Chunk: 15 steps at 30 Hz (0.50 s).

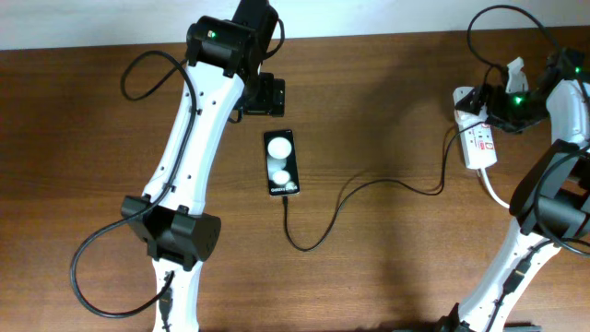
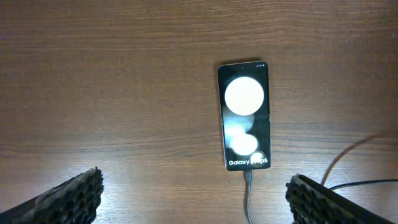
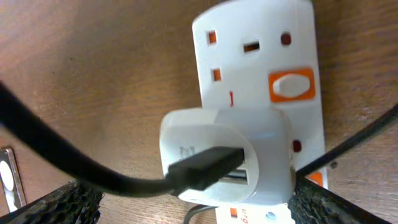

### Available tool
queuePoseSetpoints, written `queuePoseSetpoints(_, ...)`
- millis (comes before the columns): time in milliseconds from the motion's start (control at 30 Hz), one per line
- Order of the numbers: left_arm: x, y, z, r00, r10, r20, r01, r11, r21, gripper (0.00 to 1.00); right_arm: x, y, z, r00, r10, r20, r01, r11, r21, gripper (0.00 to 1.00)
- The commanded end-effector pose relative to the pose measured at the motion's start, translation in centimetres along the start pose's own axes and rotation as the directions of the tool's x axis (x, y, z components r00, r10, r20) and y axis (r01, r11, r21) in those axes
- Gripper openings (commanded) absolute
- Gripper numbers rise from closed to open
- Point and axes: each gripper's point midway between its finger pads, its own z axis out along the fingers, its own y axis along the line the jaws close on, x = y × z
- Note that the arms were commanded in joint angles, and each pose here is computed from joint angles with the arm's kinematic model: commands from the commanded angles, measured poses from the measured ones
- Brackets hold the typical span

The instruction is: Plug charger to phone and switch on socket

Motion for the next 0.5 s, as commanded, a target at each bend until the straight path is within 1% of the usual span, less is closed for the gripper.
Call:
queuePoseSetpoints(0,-0.3,0.5,-1.2,0.999,0.002,0.034,-0.002,1.000,-0.008,0.99,-1.0,0.1,-0.3,0.999,-0.029,0.019,0.029,1.000,0.003,0.99)
queuePoseSetpoints(133,-0.3,0.5,-1.2,0.999,0.003,0.034,-0.002,1.000,-0.008,0.99,-0.5,0.2,-0.2,1.000,-0.019,0.001,0.019,1.000,0.002,0.99)
queuePoseSetpoints(233,-0.3,0.5,-1.2,0.999,0.003,0.034,-0.002,1.000,-0.008,0.99,0.4,-0.6,-0.3,0.999,-0.001,-0.036,0.003,0.999,0.048,0.99)
queuePoseSetpoints(467,-0.3,0.5,-1.2,0.999,0.003,0.034,-0.002,1.000,-0.008,0.99,0.0,-0.5,-0.1,0.999,-0.023,-0.023,0.025,0.998,0.049,0.99)
